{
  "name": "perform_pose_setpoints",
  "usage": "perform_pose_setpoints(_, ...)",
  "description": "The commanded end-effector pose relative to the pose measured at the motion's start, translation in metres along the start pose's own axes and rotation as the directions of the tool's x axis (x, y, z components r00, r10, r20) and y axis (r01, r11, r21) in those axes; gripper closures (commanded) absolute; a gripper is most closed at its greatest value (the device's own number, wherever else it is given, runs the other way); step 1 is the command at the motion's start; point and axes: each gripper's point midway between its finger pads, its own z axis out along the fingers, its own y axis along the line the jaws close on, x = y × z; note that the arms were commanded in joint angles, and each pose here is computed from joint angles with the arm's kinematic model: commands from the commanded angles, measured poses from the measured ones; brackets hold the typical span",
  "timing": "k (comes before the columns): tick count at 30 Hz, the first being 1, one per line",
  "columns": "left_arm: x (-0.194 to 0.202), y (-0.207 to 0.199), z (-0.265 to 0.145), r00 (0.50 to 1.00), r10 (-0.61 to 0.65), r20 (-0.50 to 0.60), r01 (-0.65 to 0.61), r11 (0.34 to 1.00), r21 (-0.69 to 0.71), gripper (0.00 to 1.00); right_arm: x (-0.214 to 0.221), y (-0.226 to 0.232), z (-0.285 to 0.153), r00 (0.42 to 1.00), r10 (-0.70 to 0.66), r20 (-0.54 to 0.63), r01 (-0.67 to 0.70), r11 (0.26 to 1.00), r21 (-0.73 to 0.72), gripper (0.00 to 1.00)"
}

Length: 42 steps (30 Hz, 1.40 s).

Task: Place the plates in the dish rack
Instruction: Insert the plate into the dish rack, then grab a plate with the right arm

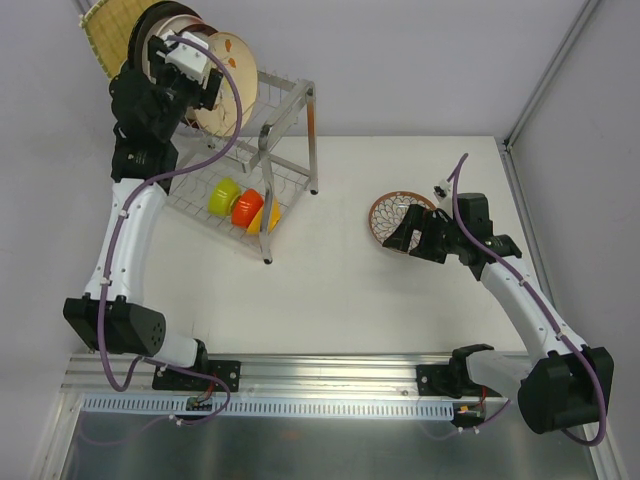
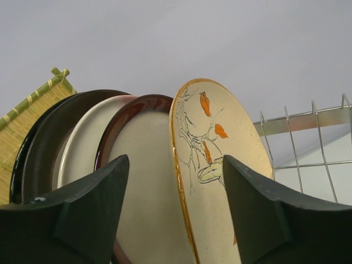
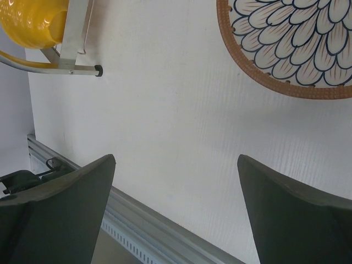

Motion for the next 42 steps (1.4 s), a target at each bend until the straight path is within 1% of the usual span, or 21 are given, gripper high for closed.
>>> perform_pose_setpoints(1, -0.056, 0.011, -0.023, 0.989, -0.02, 0.147, 0.022, 1.0, -0.017, 0.28, -0.016, 0.014, -0.006, 0.999, -0.004, 0.047, 0.006, 0.999, -0.043, 0.02)
perform_pose_setpoints(8, -0.08, 0.001, -0.05, 0.97, -0.148, 0.195, 0.144, 0.989, 0.035, 0.01, -0.021, 0.014, -0.008, 0.997, 0.004, 0.077, -0.001, 0.999, -0.035, 0.02)
perform_pose_setpoints(13, -0.097, -0.005, -0.082, 0.944, -0.242, 0.225, 0.237, 0.97, 0.049, 0.01, -0.032, 0.012, -0.012, 0.993, -0.005, 0.12, 0.005, 1.0, -0.003, 0.02)
perform_pose_setpoints(14, -0.088, -0.009, -0.086, 0.942, -0.265, 0.208, 0.26, 0.964, 0.05, 0.01, -0.033, 0.011, -0.013, 0.992, -0.008, 0.126, 0.007, 1.0, 0.005, 0.02)
perform_pose_setpoints(15, -0.097, -0.008, -0.1, 0.933, -0.277, 0.228, 0.275, 0.961, 0.042, 0.01, -0.036, 0.008, -0.014, 0.99, -0.009, 0.141, 0.005, 1.0, 0.028, 0.01)
perform_pose_setpoints(19, -0.089, -0.017, -0.132, 0.893, -0.395, 0.217, 0.4, 0.916, 0.025, 0.01, -0.046, -0.006, -0.02, 0.981, -0.008, 0.193, -0.014, 0.993, 0.117, 0.0)
perform_pose_setpoints(20, -0.071, -0.025, -0.135, 0.877, -0.446, 0.181, 0.451, 0.893, 0.017, 0.01, -0.049, -0.013, -0.02, 0.976, -0.004, 0.216, -0.03, 0.988, 0.153, 0.0)
perform_pose_setpoints(21, -0.075, -0.026, -0.15, 0.868, -0.458, 0.194, 0.464, 0.886, 0.013, 0.01, -0.051, -0.017, -0.022, 0.973, 0.0, 0.231, -0.041, 0.985, 0.17, 0.0)
perform_pose_setpoints(22, -0.052, -0.036, -0.154, 0.851, -0.506, 0.141, 0.512, 0.859, -0.005, 0.01, -0.054, -0.022, -0.024, 0.969, 0.007, 0.247, -0.056, 0.98, 0.19, 0.0)
perform_pose_setpoints(24, -0.045, -0.041, -0.176, 0.836, -0.531, 0.14, 0.539, 0.842, -0.026, 0.01, -0.059, -0.033, -0.027, 0.961, 0.019, 0.277, -0.087, 0.968, 0.235, 0.0)
perform_pose_setpoints(26, -0.011, -0.056, -0.186, 0.803, -0.591, 0.079, 0.596, 0.801, -0.063, 0.01, -0.063, -0.045, -0.031, 0.952, 0.029, 0.304, -0.117, 0.954, 0.275, 0.0)
perform_pose_setpoints(27, -0.012, -0.055, -0.201, 0.79, -0.604, 0.107, 0.612, 0.786, -0.083, 0.01, -0.065, -0.047, -0.032, 0.949, 0.037, 0.312, -0.13, 0.95, 0.282, 0.0)
perform_pose_setpoints(28, 0.015, -0.07, -0.202, 0.762, -0.645, 0.058, 0.648, 0.756, -0.096, 0.01, -0.065, -0.051, -0.032, 0.949, 0.043, 0.312, -0.141, 0.944, 0.297, 0.0)
perform_pose_setpoints(30, 0.029, -0.079, -0.218, 0.739, -0.672, 0.05, 0.673, 0.731, -0.114, 0.01, -0.066, -0.06, -0.035, 0.945, 0.052, 0.324, -0.167, 0.926, 0.338, 0.0)
perform_pose_setpoints(31, 0.051, -0.091, -0.221, 0.71, -0.704, 0.011, 0.699, 0.703, -0.13, 0.01, -0.067, -0.063, -0.035, 0.943, 0.058, 0.327, -0.177, 0.921, 0.347, 0.01)
perform_pose_setpoints(32, 0.06, -0.098, -0.231, 0.701, -0.713, -0.009, 0.705, 0.695, -0.138, 0.01, -0.069, -0.07, -0.038, 0.936, 0.055, 0.347, -0.192, 0.907, 0.375, 0.0)
perform_pose_setpoints(33, 0.071, -0.103, -0.235, 0.691, -0.722, -0.03, 0.711, 0.686, -0.156, 0.01, -0.068, -0.074, -0.037, 0.935, 0.065, 0.349, -0.205, 0.901, 0.381, 0.0)
perform_pose_setpoints(34, 0.091, -0.113, -0.239, 0.662, -0.747, -0.063, 0.729, 0.661, -0.178, 0.01, -0.068, -0.076, -0.037, 0.929, 0.084, 0.36, -0.227, 0.899, 0.375, 0.0)
perform_pose_setpoints(36, 0.111, -0.126, -0.252, 0.646, -0.757, -0.094, 0.733, 0.651, -0.197, 0.01, -0.065, -0.081, -0.033, 0.923, 0.111, 0.368, -0.253, 0.897, 0.363, 0.01)
perform_pose_setpoints(38, 0.117, -0.13, -0.262, 0.639, -0.765, -0.086, 0.739, 0.641, -0.208, 0.01, -0.069, -0.089, -0.032, 0.909, 0.129, 0.395, -0.28, 0.893, 0.353, 0.0)
perform_pose_setpoints(42, 0.142, -0.144, -0.273, 0.586, -0.802, -0.115, 0.765, 0.595, -0.247, 0.01, -0.064, -0.105, -0.022, 0.889, 0.206, 0.409, -0.346, 0.887, 0.305, 0.0)
